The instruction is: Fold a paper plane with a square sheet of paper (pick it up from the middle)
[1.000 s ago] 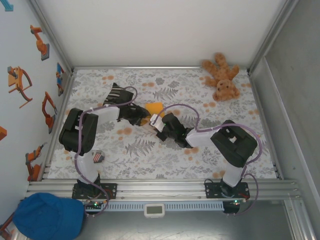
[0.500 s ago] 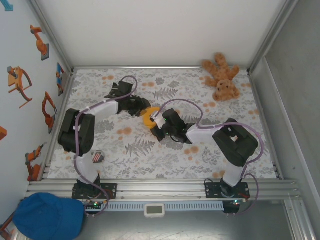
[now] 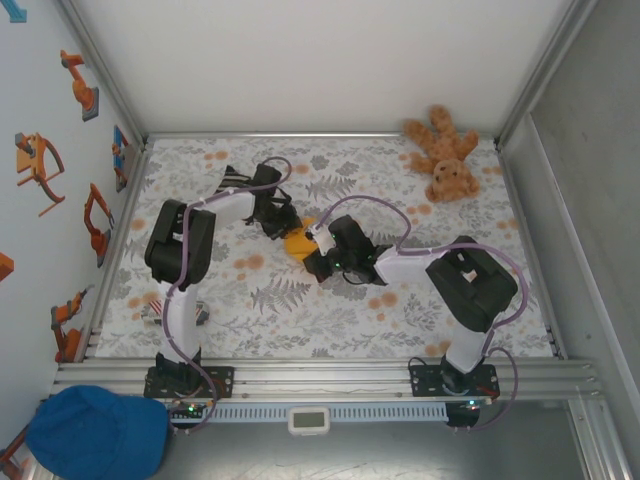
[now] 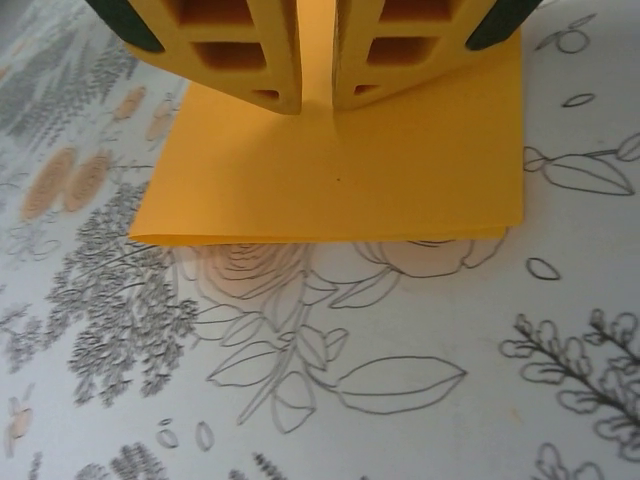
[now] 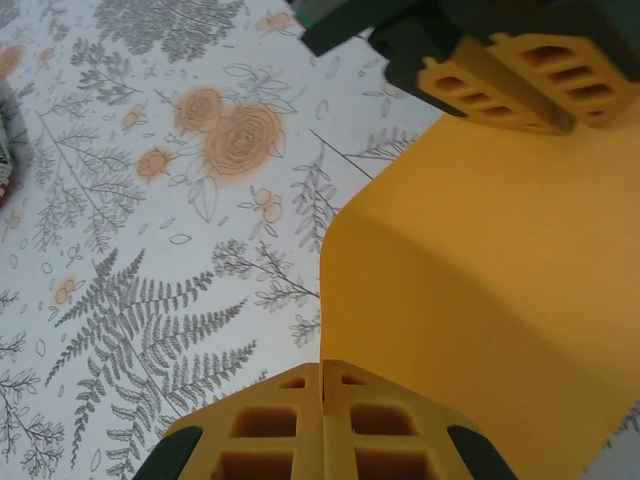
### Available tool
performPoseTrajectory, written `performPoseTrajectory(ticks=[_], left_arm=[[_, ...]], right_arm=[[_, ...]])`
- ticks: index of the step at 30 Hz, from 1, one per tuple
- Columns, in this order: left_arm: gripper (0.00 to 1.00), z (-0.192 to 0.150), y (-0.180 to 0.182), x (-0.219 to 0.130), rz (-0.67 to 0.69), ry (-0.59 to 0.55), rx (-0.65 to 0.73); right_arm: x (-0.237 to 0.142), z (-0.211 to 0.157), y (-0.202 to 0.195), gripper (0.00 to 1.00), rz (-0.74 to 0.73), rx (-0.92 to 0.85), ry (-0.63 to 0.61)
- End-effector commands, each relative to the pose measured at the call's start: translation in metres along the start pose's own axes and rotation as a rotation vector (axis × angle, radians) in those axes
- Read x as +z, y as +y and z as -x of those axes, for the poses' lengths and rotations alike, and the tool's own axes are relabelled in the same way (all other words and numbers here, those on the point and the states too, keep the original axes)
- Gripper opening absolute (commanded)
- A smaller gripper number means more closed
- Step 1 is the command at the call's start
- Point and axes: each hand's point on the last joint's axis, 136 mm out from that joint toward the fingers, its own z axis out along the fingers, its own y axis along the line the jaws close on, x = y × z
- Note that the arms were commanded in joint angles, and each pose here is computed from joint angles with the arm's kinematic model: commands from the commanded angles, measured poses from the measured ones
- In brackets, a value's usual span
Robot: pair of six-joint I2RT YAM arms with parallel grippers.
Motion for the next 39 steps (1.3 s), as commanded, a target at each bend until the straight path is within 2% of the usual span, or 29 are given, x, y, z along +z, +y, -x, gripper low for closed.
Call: performPoseTrajectory(ticks=[1, 6, 17, 39], left_arm=[[0.14, -0.012, 0.020, 0.010, 0.091, 0.050, 0.012], [0.13, -0.016, 0.025, 0.015, 0.099, 0.066, 0.012], [0.12, -0.016, 0.023, 0.016, 0.091, 0.071, 0.020], [0.11, -0.020, 0.021, 0.018, 0.074, 0.082, 0.023]], right_arm=[[0.005, 0.001, -0.016, 0.00, -0.061, 0.082, 0.031], [0.010, -0.006, -0.031, 0.00, -0.133, 0.118, 0.084], [0.012, -0.005, -0.044, 0.00, -0.191, 0.158, 0.101], [0.018, -0.007, -0.047, 0.00, -0.190, 0.165, 0.114]])
